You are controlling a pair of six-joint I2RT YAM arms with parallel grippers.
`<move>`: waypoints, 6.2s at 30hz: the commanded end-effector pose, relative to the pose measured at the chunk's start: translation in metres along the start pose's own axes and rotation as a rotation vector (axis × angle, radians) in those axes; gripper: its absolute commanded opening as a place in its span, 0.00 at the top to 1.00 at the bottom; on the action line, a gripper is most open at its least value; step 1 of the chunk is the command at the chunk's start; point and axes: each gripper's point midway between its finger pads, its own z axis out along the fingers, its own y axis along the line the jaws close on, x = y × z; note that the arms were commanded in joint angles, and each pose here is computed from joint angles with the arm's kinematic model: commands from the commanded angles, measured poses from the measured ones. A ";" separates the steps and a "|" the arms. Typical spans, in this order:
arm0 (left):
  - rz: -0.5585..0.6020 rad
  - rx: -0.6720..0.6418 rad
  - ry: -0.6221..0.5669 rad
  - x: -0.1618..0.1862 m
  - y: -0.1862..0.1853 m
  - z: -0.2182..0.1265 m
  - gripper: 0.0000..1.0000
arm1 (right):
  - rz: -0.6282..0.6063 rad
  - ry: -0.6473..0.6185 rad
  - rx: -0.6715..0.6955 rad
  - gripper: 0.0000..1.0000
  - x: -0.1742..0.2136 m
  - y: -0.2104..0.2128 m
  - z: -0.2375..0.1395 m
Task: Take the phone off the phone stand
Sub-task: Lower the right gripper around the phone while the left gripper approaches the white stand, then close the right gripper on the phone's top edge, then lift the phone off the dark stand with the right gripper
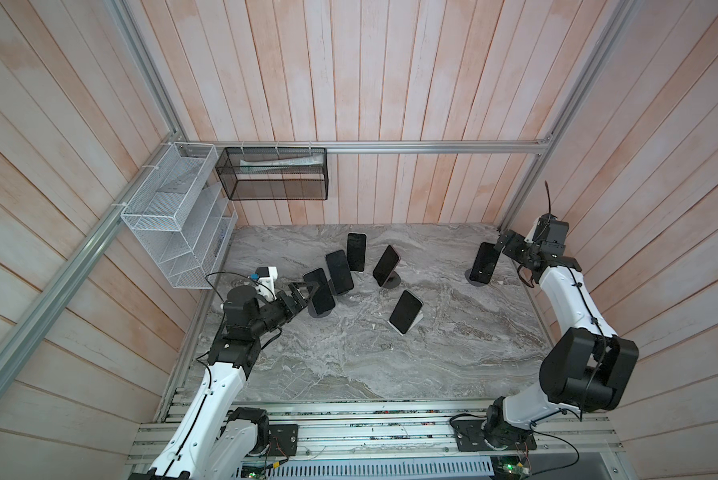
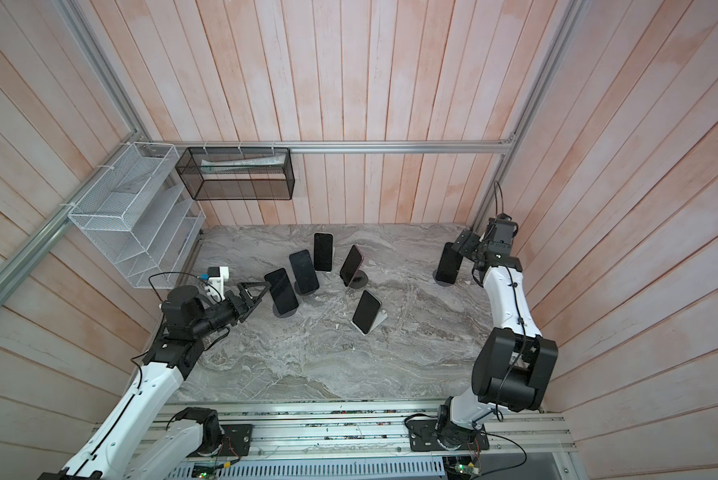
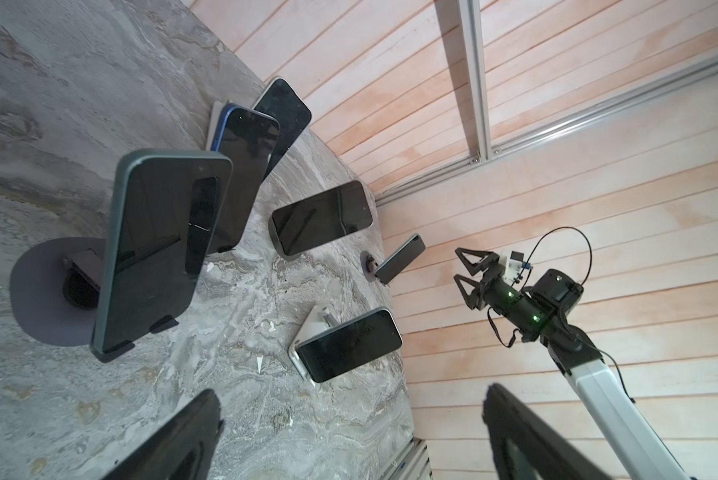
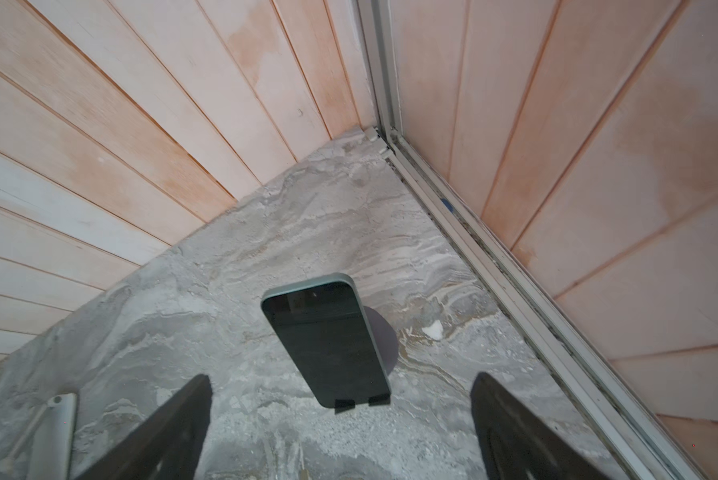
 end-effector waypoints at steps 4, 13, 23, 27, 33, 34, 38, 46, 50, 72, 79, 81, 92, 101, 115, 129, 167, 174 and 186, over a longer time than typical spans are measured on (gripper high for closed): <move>-0.027 -0.011 0.058 0.011 0.008 0.005 0.00 | 0.385 0.023 -0.334 0.29 -0.014 -0.011 -0.003; -0.016 -0.011 0.042 0.015 0.006 -0.003 0.00 | 0.062 0.038 0.118 0.22 -0.011 -0.023 0.014; -0.029 -0.016 0.063 0.023 0.010 -0.006 0.00 | -0.201 0.193 0.192 0.06 0.002 0.011 0.065; -0.027 -0.010 0.059 0.023 0.008 -0.007 0.00 | -0.230 0.221 0.174 0.03 0.009 0.024 0.076; -0.032 -0.018 0.072 0.023 0.009 -0.005 0.00 | -0.253 0.235 0.159 0.02 0.019 0.035 0.085; -0.035 -0.019 0.073 0.023 0.010 -0.004 0.00 | -0.256 0.235 0.157 0.02 0.019 0.036 0.086; -0.046 -0.015 0.067 0.023 0.011 -0.003 0.00 | -0.258 0.229 0.171 0.03 0.018 0.034 0.086; -0.056 -0.017 0.076 0.023 0.014 -0.001 0.00 | -0.300 0.246 0.202 0.05 0.024 0.025 0.088; -0.062 -0.006 0.078 0.023 0.014 0.002 0.00 | -0.315 0.261 0.193 0.06 0.028 0.025 0.090; -0.084 0.003 0.098 0.024 0.018 0.009 0.00 | -0.323 0.270 0.164 0.06 0.042 0.021 0.096; -0.080 0.008 0.106 0.023 0.018 0.012 0.00 | -0.337 0.294 0.175 0.09 0.046 0.016 0.102; -0.076 0.006 0.106 0.023 0.018 0.013 0.00 | -0.336 0.293 0.185 0.10 0.045 0.015 0.102; -0.060 -0.017 0.112 0.023 0.023 0.015 0.00 | -0.322 0.294 0.160 0.13 0.050 0.017 0.108; -0.038 -0.035 0.101 0.019 0.024 0.015 0.00 | -0.323 0.314 0.161 0.21 0.055 0.013 0.113; -0.027 -0.041 0.106 0.019 0.025 0.015 0.00 | -0.340 0.271 0.157 0.31 0.048 0.013 0.101; 0.093 -0.027 0.115 0.009 0.004 0.009 0.00 | -0.355 0.104 0.130 0.35 0.006 0.030 0.050; -0.016 0.021 0.166 0.055 0.020 -0.008 0.00 | -0.419 0.276 0.031 0.37 0.134 0.047 -0.085; -0.024 0.024 0.098 0.066 0.032 -0.020 0.00 | -0.464 0.344 0.043 0.37 0.165 0.037 -0.100; -0.058 0.027 0.013 0.084 0.039 -0.047 0.00 | -0.496 0.364 -0.005 0.37 0.190 0.048 -0.115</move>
